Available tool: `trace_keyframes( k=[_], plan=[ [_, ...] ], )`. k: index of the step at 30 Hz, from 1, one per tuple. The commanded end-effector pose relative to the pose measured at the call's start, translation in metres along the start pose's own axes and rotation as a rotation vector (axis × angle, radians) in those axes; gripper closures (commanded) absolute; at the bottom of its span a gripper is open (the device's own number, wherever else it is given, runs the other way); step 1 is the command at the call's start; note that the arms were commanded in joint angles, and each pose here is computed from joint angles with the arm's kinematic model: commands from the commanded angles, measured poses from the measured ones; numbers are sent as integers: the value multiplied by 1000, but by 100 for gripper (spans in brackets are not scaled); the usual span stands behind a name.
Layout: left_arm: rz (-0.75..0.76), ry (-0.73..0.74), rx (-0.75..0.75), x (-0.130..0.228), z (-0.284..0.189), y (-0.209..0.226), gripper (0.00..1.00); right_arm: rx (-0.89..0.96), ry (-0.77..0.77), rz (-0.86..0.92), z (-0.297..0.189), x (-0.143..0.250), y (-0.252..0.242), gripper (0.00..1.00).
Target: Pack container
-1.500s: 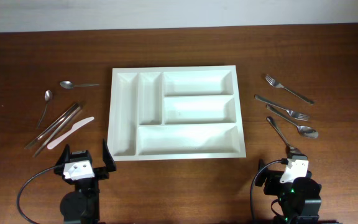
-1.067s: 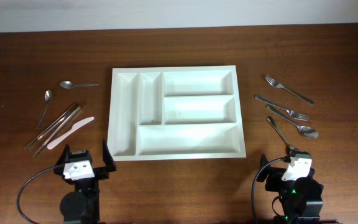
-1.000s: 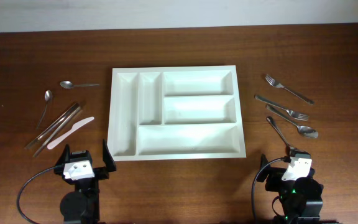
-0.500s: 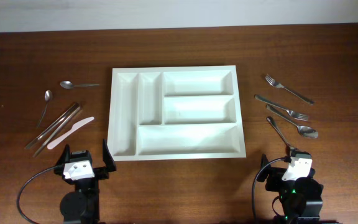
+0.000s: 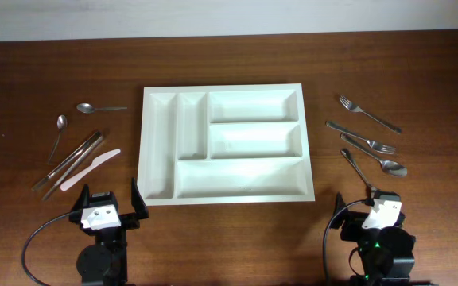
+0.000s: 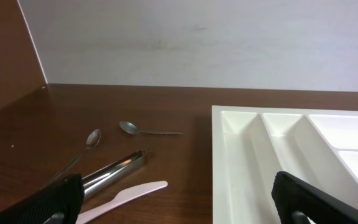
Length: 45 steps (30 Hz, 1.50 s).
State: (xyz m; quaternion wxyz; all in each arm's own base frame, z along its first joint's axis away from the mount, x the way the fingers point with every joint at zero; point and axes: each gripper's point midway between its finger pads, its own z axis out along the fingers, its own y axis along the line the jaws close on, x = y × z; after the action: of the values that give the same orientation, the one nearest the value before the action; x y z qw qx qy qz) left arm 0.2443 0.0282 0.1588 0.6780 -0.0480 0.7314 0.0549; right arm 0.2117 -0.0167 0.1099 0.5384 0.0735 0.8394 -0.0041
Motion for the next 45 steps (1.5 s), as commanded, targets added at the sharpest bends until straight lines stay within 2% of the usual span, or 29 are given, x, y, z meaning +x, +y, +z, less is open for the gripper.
trace_keyframes(
  k=[1,11,22,30,34,38,45],
  plan=[
    [11,-3,4,1,0,0,1,10,-54,8,-1,-12,-1,1],
    [11,-3,5,1,0,0,1,-11,-98,10,-1,-23,2,1],
    [11,-3,5,1,0,0,1,-5,-83,125,-1,-25,1,1],
    [11,-3,4,1,0,0,1,32,-17,166,-5,-73,1,1],
    [11,-3,5,1,0,0,1,45,53,157,4,-118,7,1],
    [11,-3,5,1,0,0,1,72,197,145,21,-153,11,1],
    [11,-3,5,1,0,0,1,116,466,90,54,-183,16,1]
  ],
)
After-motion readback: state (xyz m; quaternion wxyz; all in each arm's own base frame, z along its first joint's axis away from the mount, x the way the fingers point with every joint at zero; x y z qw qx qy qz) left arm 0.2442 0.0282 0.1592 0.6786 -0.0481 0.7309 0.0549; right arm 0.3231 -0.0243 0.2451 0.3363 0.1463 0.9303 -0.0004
